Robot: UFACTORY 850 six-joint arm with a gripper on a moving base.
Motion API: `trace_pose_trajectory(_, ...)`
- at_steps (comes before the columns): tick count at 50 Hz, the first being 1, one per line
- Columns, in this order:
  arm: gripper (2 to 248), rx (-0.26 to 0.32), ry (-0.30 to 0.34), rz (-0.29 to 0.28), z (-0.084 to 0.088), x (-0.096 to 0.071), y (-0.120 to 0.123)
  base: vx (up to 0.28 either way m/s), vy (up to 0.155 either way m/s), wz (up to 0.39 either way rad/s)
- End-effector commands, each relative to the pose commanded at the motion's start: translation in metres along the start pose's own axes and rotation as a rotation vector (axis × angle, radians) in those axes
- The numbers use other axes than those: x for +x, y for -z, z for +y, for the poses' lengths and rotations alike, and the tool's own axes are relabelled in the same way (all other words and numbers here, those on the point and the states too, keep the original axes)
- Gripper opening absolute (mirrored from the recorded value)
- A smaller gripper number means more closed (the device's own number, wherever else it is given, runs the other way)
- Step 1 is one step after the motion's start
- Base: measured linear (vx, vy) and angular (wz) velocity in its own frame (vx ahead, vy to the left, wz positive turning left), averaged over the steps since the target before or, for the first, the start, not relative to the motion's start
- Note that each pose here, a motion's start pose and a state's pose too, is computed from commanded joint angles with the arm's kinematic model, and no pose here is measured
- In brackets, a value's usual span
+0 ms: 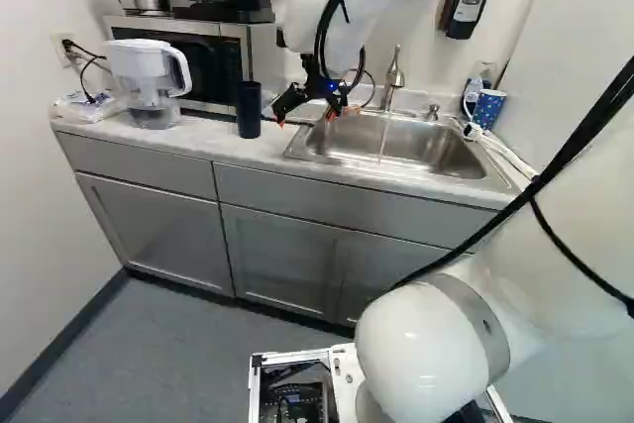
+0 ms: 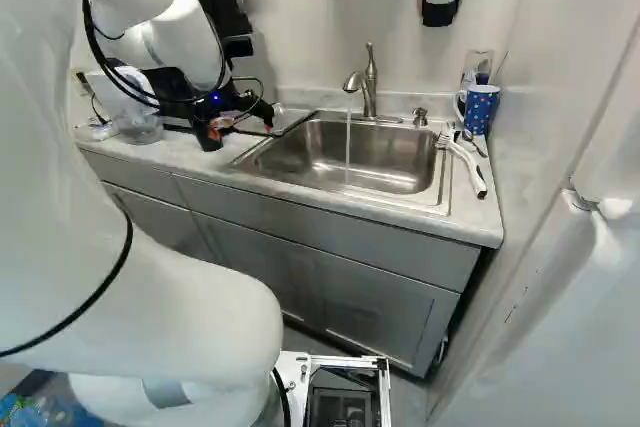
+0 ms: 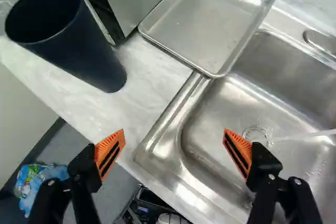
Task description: Rinse the cup and place it in the tray
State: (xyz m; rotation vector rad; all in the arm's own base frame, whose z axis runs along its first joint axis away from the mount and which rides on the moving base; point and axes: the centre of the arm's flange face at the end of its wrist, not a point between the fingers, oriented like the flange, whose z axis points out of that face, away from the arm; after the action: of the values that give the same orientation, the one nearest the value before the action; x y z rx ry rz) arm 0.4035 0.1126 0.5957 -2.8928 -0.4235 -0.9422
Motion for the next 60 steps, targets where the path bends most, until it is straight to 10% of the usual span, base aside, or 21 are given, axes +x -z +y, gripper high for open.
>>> trace_pose_trajectory(60,247,0.101,0.140,-0.005,-0.078,0.027,-0.015,0.000,0.000,0.000)
